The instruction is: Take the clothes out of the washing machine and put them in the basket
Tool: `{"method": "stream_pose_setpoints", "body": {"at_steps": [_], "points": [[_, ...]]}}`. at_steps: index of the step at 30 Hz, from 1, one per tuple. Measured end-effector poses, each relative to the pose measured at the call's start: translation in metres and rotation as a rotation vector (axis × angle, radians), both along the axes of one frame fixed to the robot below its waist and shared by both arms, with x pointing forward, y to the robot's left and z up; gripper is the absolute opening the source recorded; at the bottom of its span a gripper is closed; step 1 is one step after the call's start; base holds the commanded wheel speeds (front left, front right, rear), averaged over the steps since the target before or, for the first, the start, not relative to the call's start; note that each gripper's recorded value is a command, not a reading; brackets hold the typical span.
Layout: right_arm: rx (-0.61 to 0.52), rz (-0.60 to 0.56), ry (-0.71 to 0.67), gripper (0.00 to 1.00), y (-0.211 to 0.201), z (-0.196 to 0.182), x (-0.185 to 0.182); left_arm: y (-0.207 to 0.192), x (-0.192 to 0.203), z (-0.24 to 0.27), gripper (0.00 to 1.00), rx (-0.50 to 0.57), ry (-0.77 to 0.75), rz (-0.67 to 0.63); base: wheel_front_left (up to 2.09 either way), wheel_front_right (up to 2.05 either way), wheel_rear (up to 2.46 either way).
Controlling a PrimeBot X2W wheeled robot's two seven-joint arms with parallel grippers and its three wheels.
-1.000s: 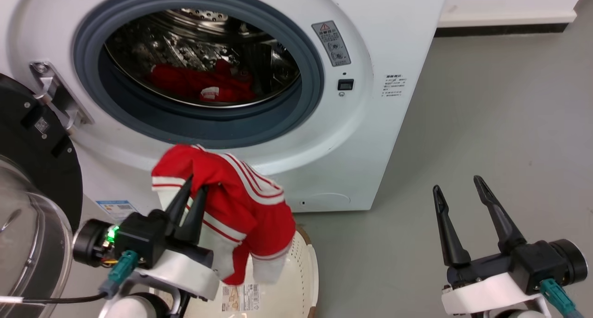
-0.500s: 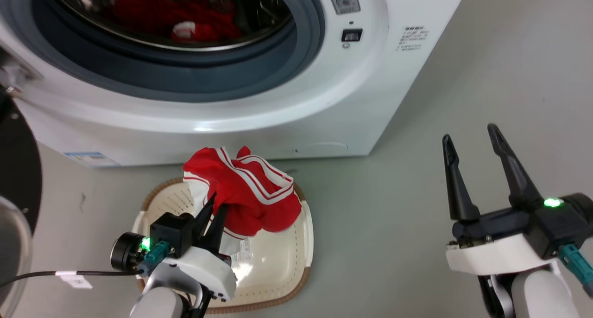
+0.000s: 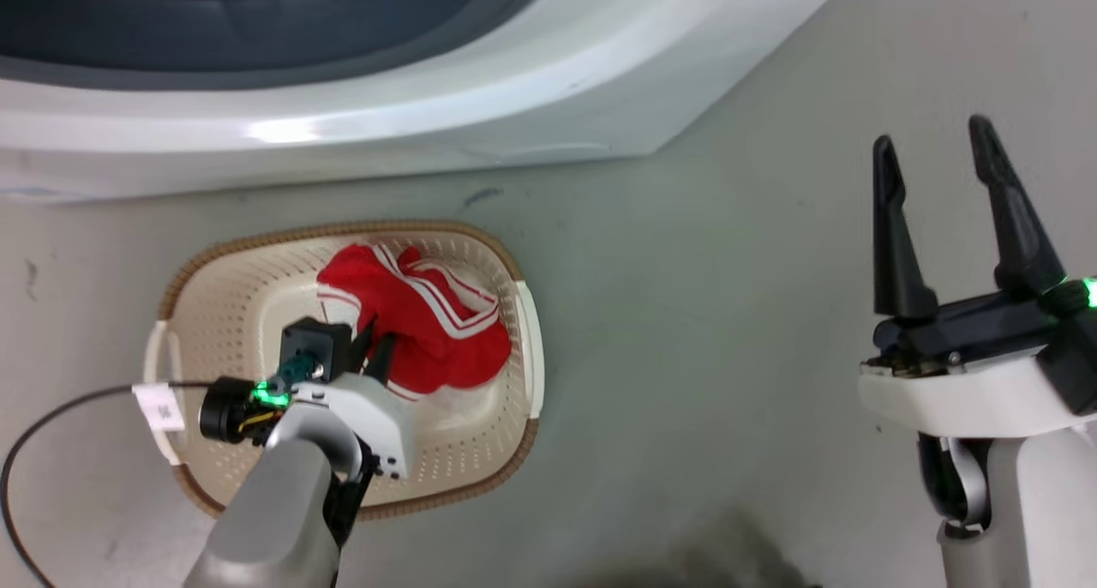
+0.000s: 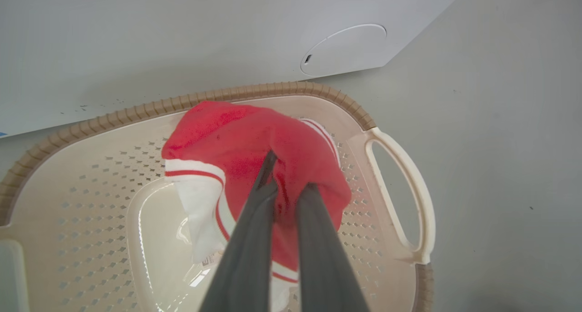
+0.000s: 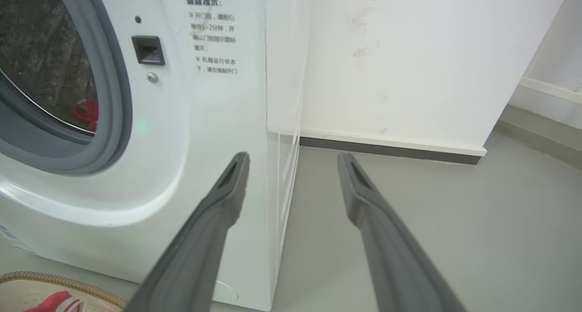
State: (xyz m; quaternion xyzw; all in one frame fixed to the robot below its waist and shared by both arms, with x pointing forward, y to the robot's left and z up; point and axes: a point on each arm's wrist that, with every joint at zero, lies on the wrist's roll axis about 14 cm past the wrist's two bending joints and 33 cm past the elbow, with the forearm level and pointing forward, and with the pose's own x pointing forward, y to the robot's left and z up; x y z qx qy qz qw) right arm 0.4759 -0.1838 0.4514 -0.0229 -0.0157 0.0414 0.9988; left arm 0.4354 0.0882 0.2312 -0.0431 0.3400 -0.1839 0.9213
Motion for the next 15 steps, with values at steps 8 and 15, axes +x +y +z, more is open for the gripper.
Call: {"method": "stream_pose_setpoints", "body": {"at_steps": [8, 15], "points": [[-0.009, -0.030, 0.067, 1.00, -0.013, -0.040, 0.016, 0.012, -0.005, -0.076, 0.00, 0.103, 0.197, -0.011, 0.00, 0.00, 0.00], [-0.013, -0.045, 0.117, 1.00, -0.020, -0.069, 0.021, 0.016, -0.022, -0.121, 0.00, 0.210, 0.321, -0.112, 0.00, 0.00, 0.00]]}}
